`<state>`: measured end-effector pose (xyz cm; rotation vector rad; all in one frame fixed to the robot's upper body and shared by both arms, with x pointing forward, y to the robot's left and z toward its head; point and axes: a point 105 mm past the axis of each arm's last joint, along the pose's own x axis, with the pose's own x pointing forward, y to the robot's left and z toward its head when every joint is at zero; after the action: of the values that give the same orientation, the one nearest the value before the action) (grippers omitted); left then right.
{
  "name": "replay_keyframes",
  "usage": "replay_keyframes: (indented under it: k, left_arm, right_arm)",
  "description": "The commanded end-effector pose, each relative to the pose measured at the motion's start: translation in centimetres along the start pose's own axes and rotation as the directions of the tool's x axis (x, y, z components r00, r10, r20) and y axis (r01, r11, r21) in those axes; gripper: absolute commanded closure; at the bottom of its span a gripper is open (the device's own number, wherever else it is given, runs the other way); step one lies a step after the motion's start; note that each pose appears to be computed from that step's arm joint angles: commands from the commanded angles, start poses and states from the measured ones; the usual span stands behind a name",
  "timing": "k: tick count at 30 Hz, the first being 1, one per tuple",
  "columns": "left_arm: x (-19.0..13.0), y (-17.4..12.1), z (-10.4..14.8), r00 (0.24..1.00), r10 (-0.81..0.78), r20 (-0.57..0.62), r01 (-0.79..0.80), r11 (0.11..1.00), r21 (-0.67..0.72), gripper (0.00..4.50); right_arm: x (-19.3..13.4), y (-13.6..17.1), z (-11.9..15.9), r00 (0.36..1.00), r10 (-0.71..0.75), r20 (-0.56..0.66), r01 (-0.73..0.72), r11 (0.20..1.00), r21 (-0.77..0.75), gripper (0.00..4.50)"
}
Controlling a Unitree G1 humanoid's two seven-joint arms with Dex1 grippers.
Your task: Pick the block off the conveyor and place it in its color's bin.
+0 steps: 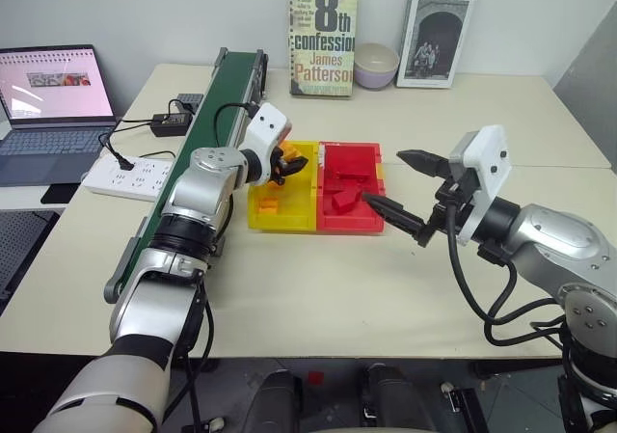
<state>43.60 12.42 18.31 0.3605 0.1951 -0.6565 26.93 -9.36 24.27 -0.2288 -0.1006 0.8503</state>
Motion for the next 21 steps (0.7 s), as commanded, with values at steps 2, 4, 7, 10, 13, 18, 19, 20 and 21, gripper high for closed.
replay_keyframes:
  k: [2,4,7,10,13,18,19,20,21]
  left_arm:
    - [-1.0,0.8,2.6,0.996,0.012,0.086,-0.015,0.999,0.036,0.72]
    - [-1.5,1.3,3.1,0.994,0.023,0.111,-0.026,0.999,0.02,0.36]
    - [-2.5,2.1,3.8,0.991,0.041,0.129,-0.043,0.999,0.014,0.01]
    - [-5.9,3.2,4.4,0.988,0.018,0.152,-0.022,0.999,0.028,0.01]
    - [-9.6,3.4,3.6,0.993,-0.041,0.108,0.033,0.996,0.08,0.01]
    - [-13.5,2.4,3.0,0.991,-0.12,0.058,0.115,0.99,0.083,0.01]
    - [-14.1,2.1,3.1,0.99,-0.132,0.051,0.128,0.988,0.082,0.01]
    - [-14.7,1.8,3.1,0.989,-0.142,0.044,0.138,0.987,0.077,0.01]
    - [-15.2,1.6,3.0,0.988,-0.15,0.037,0.147,0.986,0.077,0.01]
  right_arm:
    - [-0.2,-0.2,1.4,0.999,0.006,0.037,-0.005,0.999,-0.041,0.0]
    - [0.0,-0.3,1.5,0.999,0.018,0.037,-0.016,0.999,-0.043,0.0]
    - [0.2,-0.6,1.6,0.998,0.041,0.038,-0.04,0.998,-0.045,0.0]
    - [0.4,-0.7,1.6,0.993,0.113,0.028,-0.112,0.992,-0.055,0.0]
    - [0.4,-1.1,1.5,0.98,0.199,0.006,-0.198,0.978,-0.07,0.0]
    - [0.5,-2.7,1.2,0.972,0.235,-0.01,-0.235,0.968,-0.082,0.0]
    - [0.4,-2.8,1.1,0.97,0.243,-0.015,-0.244,0.966,-0.081,0.0]
    - [0.3,-2.9,1.0,0.968,0.251,-0.019,-0.252,0.964,-0.079,0.0]
    - [0.2,-2.9,0.9,0.965,0.261,-0.022,-0.262,0.962,-0.075,0.0]
